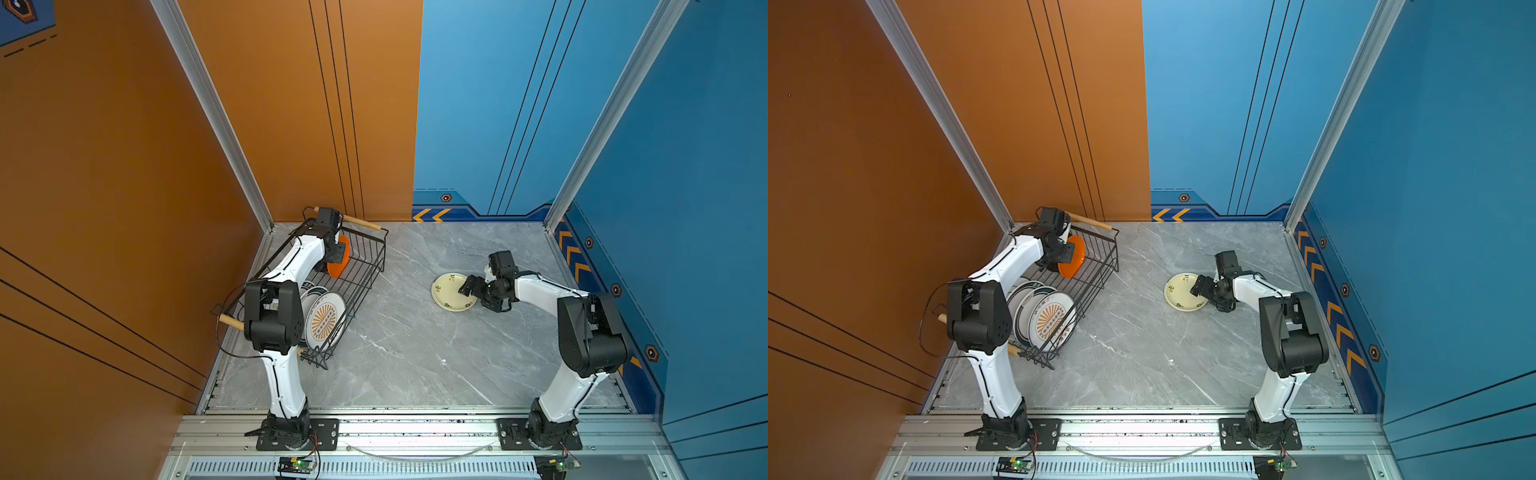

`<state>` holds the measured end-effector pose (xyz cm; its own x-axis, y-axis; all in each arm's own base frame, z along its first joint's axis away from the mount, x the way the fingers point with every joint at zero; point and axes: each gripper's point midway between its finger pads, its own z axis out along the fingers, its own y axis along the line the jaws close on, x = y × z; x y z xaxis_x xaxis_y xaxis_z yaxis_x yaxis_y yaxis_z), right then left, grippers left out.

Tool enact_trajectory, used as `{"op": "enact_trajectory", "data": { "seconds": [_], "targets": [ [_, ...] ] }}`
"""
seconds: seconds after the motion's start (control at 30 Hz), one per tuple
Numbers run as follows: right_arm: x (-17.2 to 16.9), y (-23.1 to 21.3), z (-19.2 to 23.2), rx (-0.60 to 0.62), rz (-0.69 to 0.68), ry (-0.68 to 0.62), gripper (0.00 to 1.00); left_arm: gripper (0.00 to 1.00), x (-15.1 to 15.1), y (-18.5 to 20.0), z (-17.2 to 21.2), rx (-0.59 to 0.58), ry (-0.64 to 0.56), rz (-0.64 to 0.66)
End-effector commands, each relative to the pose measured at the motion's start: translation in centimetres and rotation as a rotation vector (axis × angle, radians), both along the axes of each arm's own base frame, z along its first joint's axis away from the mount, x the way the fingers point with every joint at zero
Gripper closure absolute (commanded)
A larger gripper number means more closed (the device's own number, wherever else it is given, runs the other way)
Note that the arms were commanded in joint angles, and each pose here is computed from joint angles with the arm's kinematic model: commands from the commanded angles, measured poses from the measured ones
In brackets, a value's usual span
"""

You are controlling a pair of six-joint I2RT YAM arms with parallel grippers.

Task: Unload the plates from the dish rack
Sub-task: 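Grasp the orange plate's rim in the rack with the left gripper, then lift the orange plate out of the rack while the right gripper opens and rises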

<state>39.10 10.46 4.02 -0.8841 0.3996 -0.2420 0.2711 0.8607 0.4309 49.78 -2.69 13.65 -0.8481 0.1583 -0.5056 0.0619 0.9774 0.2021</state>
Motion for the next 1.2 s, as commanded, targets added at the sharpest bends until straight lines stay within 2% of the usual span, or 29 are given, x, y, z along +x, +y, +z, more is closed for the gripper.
{"op": "enact_trajectory", "data": {
  "seconds": [0.0,0.23,0.37,0.53,0.77,0.93,1.07,1.17],
  "targets": [
    [-0.6,-0.6,0.6,-0.003,-0.009,-0.006,0.07,1.00,-2.1,-0.6,2.5,-0.031,-0.018,0.010],
    [-0.5,-1.0,1.6,0.004,-0.019,-0.032,0.05,1.00,-4.5,-1.1,6.7,-0.069,-0.094,0.038],
    [-0.5,-1.3,2.3,0.010,-0.027,-0.050,0.04,1.00,-6.7,-2.3,10.3,-0.161,-0.167,0.074],
    [-0.6,-1.6,3.3,0.008,-0.038,-0.073,0.00,1.00,-10.4,-5.9,13.6,-0.328,-0.230,0.063],
    [-1.2,-1.7,5.9,0.036,-0.046,-0.128,0.00,1.00,-16.2,-13.8,16.5,-0.529,-0.259,-0.059],
    [-2.4,-0.8,10.2,0.192,-0.018,-0.239,0.00,1.00,-18.0,-18.1,15.8,-0.708,-0.219,-0.097],
    [-4.1,1.0,14.6,0.442,0.068,-0.341,0.00,1.00,-18.3,-20.5,14.0,-0.810,-0.205,-0.069],
    [-5.4,2.1,16.7,0.559,0.113,-0.385,0.00,1.00,-18.3,-22.8,12.9,-0.905,-0.209,-0.059]
  ]
}}
